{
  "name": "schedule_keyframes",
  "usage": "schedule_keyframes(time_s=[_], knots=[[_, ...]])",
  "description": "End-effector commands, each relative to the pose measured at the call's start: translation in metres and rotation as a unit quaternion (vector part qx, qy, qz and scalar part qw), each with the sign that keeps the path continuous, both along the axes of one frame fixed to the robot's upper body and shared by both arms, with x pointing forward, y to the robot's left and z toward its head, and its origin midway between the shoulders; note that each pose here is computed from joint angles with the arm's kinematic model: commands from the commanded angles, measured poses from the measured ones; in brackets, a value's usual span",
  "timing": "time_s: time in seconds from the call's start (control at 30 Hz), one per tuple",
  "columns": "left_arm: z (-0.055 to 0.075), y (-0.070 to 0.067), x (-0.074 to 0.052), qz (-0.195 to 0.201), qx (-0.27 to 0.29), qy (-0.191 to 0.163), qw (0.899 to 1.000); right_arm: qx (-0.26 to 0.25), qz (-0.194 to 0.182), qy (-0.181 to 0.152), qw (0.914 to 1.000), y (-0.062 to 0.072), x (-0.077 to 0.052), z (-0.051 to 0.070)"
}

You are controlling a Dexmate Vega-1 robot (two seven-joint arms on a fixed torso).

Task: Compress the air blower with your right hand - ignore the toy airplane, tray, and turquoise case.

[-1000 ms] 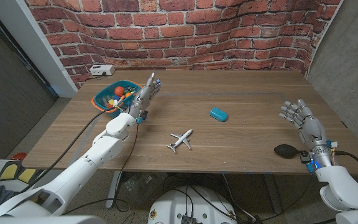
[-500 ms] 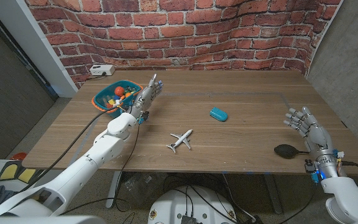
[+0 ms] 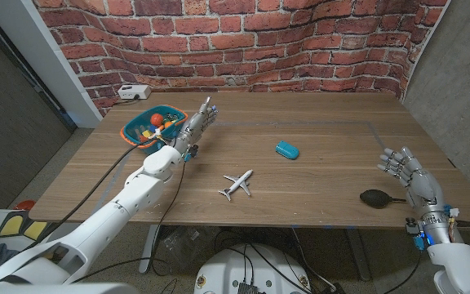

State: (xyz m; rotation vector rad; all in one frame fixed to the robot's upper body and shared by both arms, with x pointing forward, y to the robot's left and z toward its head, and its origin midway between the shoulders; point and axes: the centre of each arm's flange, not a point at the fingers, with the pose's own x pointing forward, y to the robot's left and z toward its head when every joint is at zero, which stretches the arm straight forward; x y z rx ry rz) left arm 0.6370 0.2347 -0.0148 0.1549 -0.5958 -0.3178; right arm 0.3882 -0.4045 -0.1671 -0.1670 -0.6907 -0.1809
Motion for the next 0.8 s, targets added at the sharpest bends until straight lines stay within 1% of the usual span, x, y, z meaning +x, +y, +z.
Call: schedule_keyframes(time_s=[0.03, 0.23, 0.33, 0.43, 0.53, 0.63, 0.73, 0.8], knots=[[0.007, -0.008, -0.002, 0.002, 0.025, -0.006, 1.000, -0.036, -0.038, 0.000, 0.9986, -0.001, -0.007, -0.012], [0.007, -0.012, -0.003, -0.005, 0.013, -0.011, 1.000, -0.061, -0.070, -0.004, 0.9957, 0.001, -0.014, -0.013], [0.007, -0.014, -0.003, -0.006, 0.014, -0.012, 1.000, -0.080, -0.091, -0.011, 0.9926, 0.002, -0.017, -0.013], [0.007, -0.014, -0.004, -0.004, 0.015, -0.012, 1.000, -0.089, -0.107, -0.009, 0.9902, 0.001, -0.019, -0.013], [0.006, -0.011, -0.005, -0.001, 0.017, -0.011, 1.000, -0.089, -0.115, -0.008, 0.9893, -0.001, -0.020, -0.015], [0.005, -0.005, -0.004, 0.004, 0.014, -0.007, 1.000, -0.089, -0.128, -0.009, 0.9878, -0.002, -0.020, -0.016], [0.005, -0.001, -0.005, 0.008, 0.009, -0.011, 1.000, -0.108, -0.148, -0.008, 0.9830, -0.001, -0.022, -0.014], [0.006, 0.000, -0.006, 0.008, 0.008, -0.013, 1.000, -0.116, -0.151, -0.007, 0.9817, -0.001, -0.022, -0.014]])
